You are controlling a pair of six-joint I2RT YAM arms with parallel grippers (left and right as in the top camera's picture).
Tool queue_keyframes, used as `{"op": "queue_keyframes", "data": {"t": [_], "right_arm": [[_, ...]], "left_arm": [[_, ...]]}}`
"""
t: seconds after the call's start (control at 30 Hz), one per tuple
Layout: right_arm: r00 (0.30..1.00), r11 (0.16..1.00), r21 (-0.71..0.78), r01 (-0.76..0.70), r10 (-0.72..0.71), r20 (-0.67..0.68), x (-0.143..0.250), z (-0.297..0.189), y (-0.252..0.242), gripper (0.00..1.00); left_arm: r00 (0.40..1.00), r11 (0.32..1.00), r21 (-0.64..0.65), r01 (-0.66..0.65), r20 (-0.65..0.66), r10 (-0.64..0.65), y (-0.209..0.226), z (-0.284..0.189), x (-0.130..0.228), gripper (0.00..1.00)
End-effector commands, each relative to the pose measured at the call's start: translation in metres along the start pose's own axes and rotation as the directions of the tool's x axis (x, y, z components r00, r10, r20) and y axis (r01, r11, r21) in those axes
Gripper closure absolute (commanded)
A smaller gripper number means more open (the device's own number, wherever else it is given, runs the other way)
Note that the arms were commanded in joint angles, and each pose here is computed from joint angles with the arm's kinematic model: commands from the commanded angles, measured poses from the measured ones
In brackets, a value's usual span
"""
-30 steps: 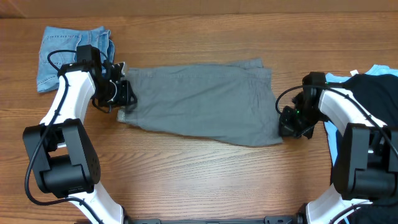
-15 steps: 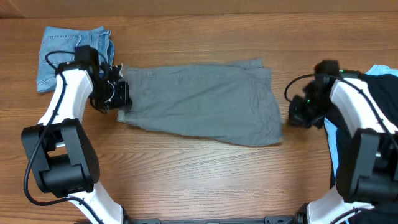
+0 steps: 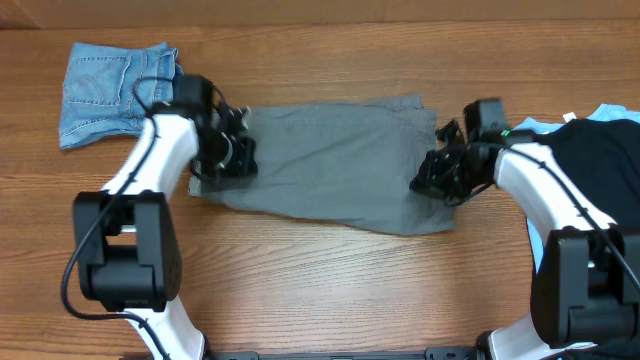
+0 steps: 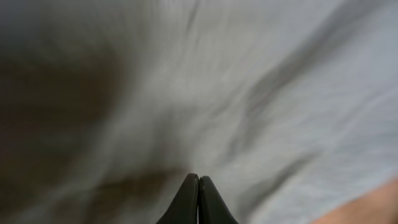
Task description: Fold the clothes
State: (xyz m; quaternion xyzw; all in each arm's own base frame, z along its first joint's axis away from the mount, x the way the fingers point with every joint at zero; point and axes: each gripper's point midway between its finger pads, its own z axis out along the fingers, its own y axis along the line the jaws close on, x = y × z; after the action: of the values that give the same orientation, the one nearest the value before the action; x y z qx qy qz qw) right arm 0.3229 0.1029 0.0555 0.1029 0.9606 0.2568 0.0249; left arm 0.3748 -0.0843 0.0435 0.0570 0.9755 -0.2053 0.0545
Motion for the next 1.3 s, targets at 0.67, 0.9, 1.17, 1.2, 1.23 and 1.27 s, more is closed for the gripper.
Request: {"op": "queue_keyframes", "data": {"t": [0.67, 0.9, 1.17, 1.2, 1.23, 1.27], "right_arm": [[0.968, 0.960, 0.142, -0.242, 0.228, 0.106, 0.008, -0.053, -0.074, 0.96], [0.973, 0.978, -0.174, 0.110, -0.070, 0.221, -0.033, -0.064, 0.023, 0.96], [0.950, 0.944, -0.226, 0.242, -0.182, 0.255, -0.053, -0.012, 0.078, 0.95], [0.952, 0.943, -0.231, 0.239, -0.181, 0.245, -0.053, -0.003, 0.080, 0.95], [0.957, 0.944, -0.233, 0.232, -0.178, 0.231, -0.054, 0.008, 0.080, 0.95], [0.963, 0.950, -0.229, 0.211, -0.162, 0.213, -0.054, 0.017, 0.077, 0.95]], "left_arm": [[0.983, 0.982, -0.051, 0.182, 0.018, -0.181, 0.040, -0.010, 0.004, 0.83], [0.980, 0.984, 0.176, 0.031, 0.190, -0.064, -0.014, -0.037, -0.057, 0.68], [0.969, 0.994, 0.102, -0.048, 0.248, 0.022, -0.019, -0.016, -0.073, 0.76], [0.968, 0.995, 0.087, -0.048, 0.250, 0.025, -0.016, -0.014, -0.074, 0.76], [0.968, 0.997, 0.067, -0.045, 0.250, 0.027, -0.013, -0.011, -0.075, 0.77], [0.969, 0.998, 0.050, -0.039, 0.247, 0.025, -0.009, -0.009, -0.075, 0.78]]}}
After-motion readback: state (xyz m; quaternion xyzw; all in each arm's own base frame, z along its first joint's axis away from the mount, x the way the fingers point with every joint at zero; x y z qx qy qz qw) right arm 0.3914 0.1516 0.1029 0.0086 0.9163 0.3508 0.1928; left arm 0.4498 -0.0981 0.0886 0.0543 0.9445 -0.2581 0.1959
